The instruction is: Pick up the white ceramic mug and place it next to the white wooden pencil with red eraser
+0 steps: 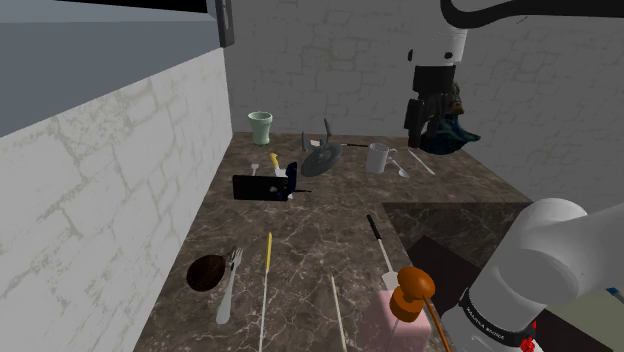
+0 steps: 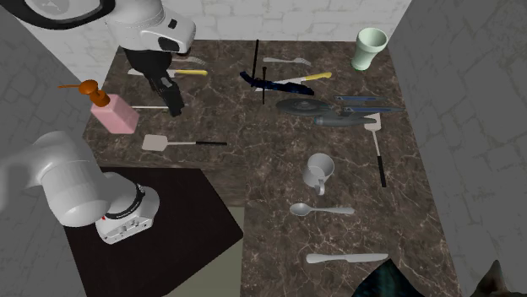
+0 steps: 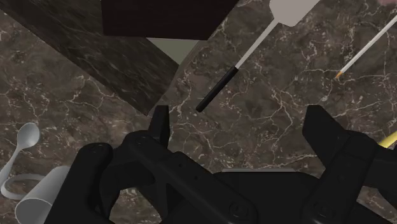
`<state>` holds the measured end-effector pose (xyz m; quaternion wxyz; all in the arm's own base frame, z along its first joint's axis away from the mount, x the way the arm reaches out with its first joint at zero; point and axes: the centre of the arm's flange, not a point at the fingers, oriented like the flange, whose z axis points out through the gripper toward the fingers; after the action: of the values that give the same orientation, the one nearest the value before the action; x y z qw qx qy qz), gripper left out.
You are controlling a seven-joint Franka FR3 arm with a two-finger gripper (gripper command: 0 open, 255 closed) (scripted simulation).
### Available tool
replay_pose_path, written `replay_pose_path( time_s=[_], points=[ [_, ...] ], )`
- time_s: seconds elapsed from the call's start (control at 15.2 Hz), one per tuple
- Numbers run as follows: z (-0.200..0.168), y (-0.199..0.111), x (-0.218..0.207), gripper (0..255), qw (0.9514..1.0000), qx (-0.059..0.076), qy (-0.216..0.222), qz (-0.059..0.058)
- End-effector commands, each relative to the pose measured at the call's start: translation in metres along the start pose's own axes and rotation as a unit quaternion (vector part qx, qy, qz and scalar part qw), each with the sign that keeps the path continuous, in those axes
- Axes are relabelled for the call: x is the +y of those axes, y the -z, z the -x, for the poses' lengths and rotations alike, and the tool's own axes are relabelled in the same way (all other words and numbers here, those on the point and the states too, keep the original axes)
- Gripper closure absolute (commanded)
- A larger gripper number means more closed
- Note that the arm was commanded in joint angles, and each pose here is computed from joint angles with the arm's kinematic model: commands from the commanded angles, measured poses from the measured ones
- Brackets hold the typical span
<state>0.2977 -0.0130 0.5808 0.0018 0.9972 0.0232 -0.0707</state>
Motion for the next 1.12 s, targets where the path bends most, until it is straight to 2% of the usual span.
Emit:
replay_pose_path(
  time_s=[0.0, 0.53, 1.06],
  points=[
    [0.0, 0.0, 0.0, 0, 1.0, 0.0, 0.0, 0.0],
    [-0.085, -0.035, 0.056, 0, 0.9986, -0.004, -0.052, -0.005],
    [-0.163, -0.071, 0.12, 0, 0.9945, -0.008, -0.104, -0.01]
  ],
)
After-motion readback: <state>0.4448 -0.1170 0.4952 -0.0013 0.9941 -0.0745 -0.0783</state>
